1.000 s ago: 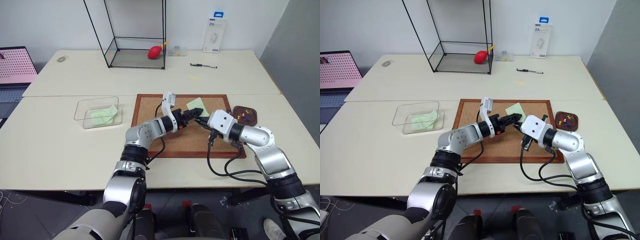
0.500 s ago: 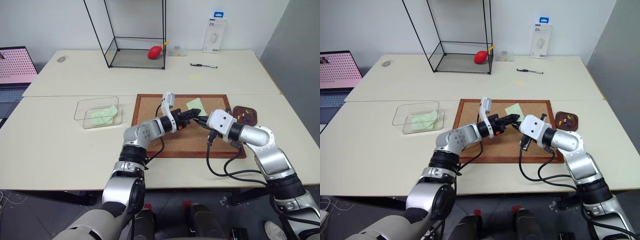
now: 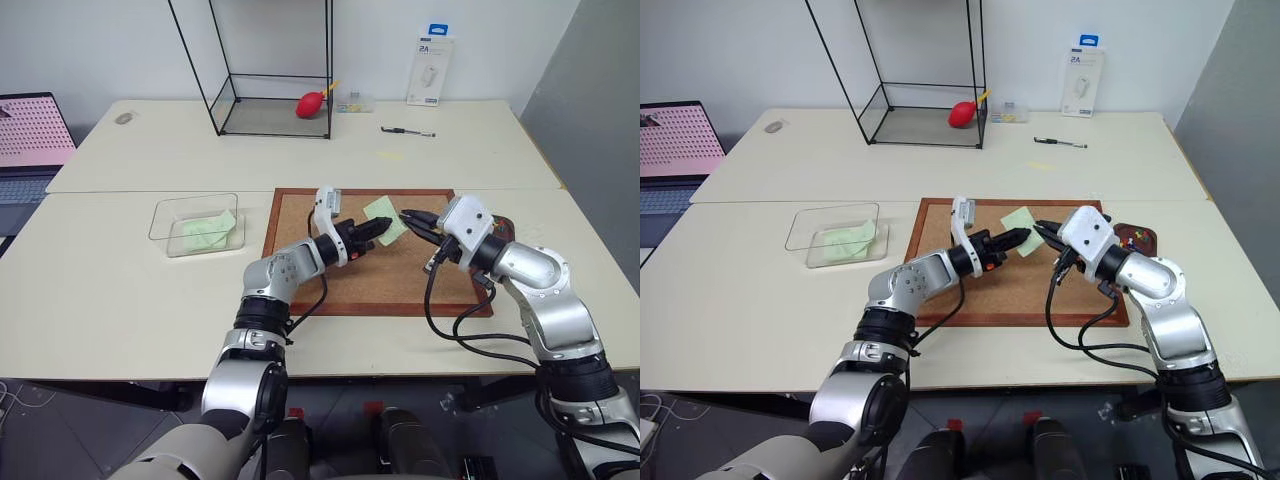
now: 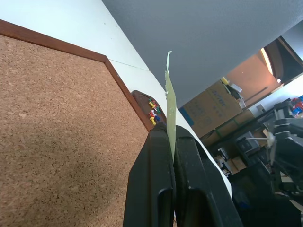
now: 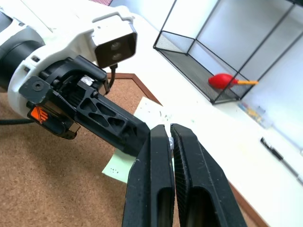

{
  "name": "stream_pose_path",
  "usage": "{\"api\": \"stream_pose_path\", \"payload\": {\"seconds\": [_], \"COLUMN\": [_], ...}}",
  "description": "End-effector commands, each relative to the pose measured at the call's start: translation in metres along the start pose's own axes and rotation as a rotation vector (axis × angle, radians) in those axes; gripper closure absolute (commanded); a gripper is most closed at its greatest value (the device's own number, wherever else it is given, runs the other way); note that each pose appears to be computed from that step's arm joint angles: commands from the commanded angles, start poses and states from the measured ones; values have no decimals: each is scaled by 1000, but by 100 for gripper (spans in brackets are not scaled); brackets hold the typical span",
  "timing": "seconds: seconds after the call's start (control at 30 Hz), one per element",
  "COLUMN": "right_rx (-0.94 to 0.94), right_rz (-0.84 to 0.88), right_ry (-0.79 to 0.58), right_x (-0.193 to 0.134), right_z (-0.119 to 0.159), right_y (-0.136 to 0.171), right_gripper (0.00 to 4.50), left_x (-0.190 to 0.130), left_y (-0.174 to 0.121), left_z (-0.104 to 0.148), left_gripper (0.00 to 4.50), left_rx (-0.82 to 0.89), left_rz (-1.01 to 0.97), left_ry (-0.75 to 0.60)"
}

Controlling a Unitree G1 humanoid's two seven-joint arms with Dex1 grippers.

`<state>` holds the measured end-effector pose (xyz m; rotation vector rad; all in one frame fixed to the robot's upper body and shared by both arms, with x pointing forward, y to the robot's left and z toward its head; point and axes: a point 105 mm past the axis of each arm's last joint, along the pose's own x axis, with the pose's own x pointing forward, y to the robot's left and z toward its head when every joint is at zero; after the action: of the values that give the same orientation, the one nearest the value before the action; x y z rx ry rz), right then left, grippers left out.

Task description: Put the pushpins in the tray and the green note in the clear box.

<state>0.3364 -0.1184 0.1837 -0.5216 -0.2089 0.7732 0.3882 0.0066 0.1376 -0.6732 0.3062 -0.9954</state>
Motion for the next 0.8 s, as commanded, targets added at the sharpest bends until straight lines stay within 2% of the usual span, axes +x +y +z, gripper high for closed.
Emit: {"api": "stream_pose_path", "payload": {"seconds": [0.03, 0.23, 0.37, 0.6, 0.77, 0.8], "right_rx": [36, 56, 58, 100, 117, 121], "right_rz": [-115, -346, -434, -502, -505, -510], "right_ry": [-16, 218, 347, 455, 491, 492], "right_x": [-13, -52, -67, -70, -66, -66], "right_z": [8, -46, -77, -113, -126, -128], "right_y": [-21, -64, -82, -100, -103, -104], "right_gripper": [450, 450, 450, 450, 450, 425], "left_x": [1, -3, -10, -15, -16, -16], "left_y": [-5, -24, -33, -39, -40, -40], "left_z": [6, 3, 1, -2, -3, -3], "left_gripper": [449, 449, 449, 449, 449, 450], "left_rx": [49, 234, 337, 430, 438, 440], "left_rz": [-4, -45, -60, -60, -56, -55], "left_ry": [-22, 32, 53, 72, 73, 73]}}
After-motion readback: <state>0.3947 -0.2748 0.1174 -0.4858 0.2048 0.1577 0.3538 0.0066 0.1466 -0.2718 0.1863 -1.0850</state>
